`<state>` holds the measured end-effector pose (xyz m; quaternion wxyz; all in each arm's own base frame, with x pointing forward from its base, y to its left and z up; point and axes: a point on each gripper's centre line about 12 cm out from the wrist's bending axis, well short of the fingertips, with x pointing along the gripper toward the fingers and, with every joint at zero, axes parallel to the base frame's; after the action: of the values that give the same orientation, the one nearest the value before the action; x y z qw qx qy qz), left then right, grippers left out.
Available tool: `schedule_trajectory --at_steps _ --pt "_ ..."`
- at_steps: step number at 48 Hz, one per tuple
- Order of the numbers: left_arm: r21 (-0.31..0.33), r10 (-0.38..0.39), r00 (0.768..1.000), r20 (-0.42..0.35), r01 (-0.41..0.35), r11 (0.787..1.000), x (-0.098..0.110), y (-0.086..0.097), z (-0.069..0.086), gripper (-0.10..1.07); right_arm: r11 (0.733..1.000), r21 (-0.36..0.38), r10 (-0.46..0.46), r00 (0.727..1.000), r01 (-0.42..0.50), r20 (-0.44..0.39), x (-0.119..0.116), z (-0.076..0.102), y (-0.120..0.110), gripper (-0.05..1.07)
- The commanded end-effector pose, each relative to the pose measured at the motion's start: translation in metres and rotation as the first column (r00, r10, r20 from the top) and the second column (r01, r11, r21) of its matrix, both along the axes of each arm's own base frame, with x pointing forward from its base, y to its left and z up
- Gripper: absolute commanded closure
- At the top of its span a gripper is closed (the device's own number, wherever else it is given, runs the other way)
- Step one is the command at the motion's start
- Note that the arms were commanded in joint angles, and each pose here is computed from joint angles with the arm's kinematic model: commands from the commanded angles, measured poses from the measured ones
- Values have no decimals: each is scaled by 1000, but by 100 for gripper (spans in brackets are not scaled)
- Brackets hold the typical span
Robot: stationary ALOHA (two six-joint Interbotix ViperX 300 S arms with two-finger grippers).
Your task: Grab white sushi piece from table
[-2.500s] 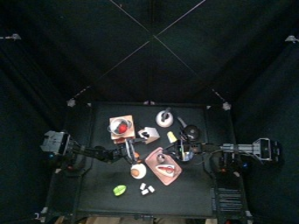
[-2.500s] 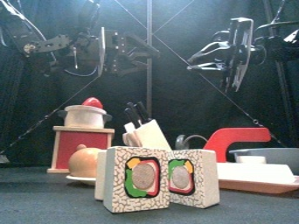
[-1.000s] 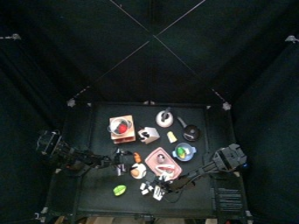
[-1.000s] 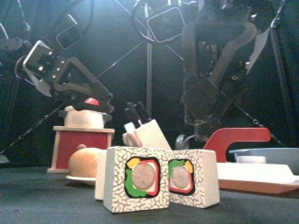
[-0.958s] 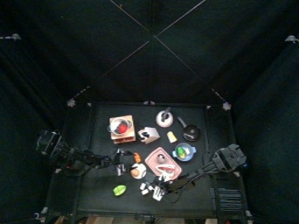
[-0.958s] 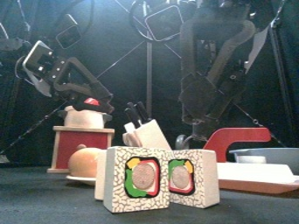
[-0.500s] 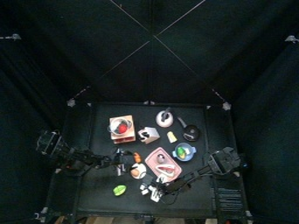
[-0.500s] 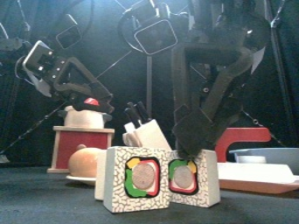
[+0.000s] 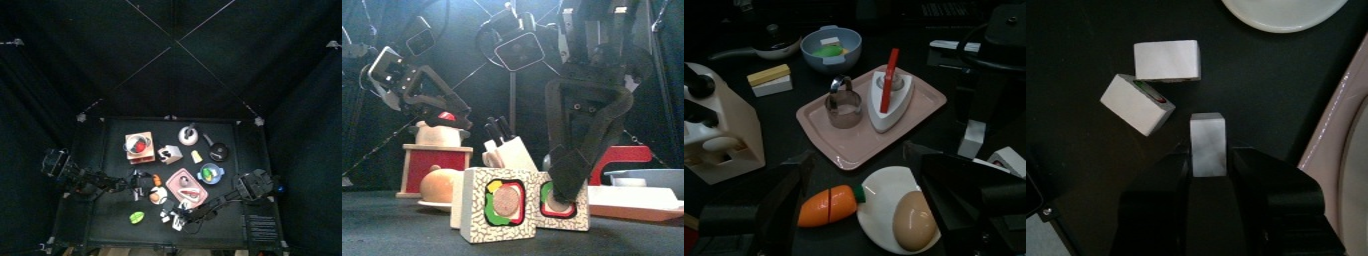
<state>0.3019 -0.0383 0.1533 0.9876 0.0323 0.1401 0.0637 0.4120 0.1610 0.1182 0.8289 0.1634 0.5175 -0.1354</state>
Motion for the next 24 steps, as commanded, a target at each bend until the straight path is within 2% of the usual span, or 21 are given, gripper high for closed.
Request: schedule_trajectory --at_steps 1,12,24 --pt "-6 1 999 32 -1 1000 5 -1 9 -5 1000 23 -3 999 1 50 5 22 2 45" --pt "-6 2 999 43 -2 1000 5 -1 13 -5 1000 30 3 996 -5 88 2 42 0 46" --pt "-3 1 1000 20 -1 1000 6 -2 5 -5 1000 6 12 997 -13 71 -5 38 -2 46"
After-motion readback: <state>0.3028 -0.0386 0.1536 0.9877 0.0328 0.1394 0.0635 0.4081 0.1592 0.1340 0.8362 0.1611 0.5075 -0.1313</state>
